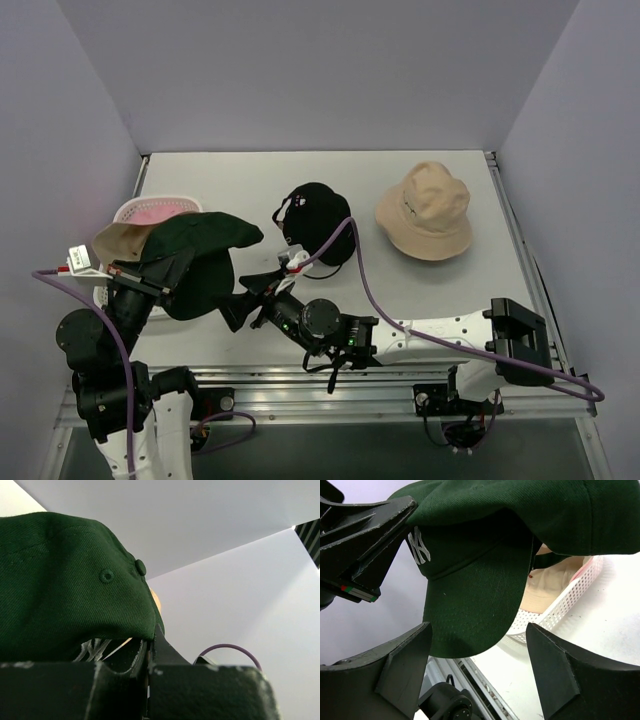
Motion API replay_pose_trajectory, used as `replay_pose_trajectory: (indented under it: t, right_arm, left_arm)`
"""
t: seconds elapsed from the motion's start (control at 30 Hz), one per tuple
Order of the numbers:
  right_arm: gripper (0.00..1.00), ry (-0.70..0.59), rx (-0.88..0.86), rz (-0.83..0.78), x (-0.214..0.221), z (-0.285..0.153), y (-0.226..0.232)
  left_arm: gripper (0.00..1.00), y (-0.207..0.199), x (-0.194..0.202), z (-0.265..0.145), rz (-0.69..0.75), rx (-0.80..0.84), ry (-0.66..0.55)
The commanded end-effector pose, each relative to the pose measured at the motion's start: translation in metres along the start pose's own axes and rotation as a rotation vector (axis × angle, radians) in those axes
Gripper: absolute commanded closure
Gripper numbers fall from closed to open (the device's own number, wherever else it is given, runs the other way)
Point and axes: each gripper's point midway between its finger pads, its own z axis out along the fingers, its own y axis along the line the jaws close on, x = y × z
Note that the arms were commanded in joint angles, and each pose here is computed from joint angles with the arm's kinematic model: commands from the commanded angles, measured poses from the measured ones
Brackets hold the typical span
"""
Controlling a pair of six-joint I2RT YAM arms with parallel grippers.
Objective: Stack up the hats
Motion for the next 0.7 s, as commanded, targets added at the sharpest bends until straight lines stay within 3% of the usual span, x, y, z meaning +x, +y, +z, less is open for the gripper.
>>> replay_pose_trajectory:
  t: [0.0, 0.33, 0.47, 0.53, 0.57, 0.67]
  right_arm:
    - [0.28, -0.112, -0.038, 0.047, -0.034, 0.007, 0.019]
    - [0.30, -0.125, -0.078, 0.047, -0.034, 0.011, 0.024]
    - [0.36, -0.160, -0.161, 0.042, -0.043, 0.006, 0.037]
    - [0.52, -0.185, -0.175, 0.044, -0.049, 0.003, 0.038]
    - [0.66, -0.189, -0.174, 0.040, -0.049, -0.001, 0.036]
    - [0.82, -0.233, -0.185, 0.041, -0.061, -0.011, 0.034]
  left_arm:
    - [0.98, -0.026, -0.001, -0.007, -0.023, 0.101, -0.013]
    - [0.98, -0.029, 0.004, -0.010, -0.087, 0.141, 0.001]
    - [0.98, -0.030, 0.005, -0.011, -0.098, 0.149, 0.002]
    - [0.98, -0.027, 0.006, -0.010, -0.102, 0.144, 0.006]
    - [0.98, -0.028, 0.006, -0.010, -0.105, 0.148, 0.007]
    - [0.98, -0.024, 0.008, -0.007, -0.113, 0.158, 0.028]
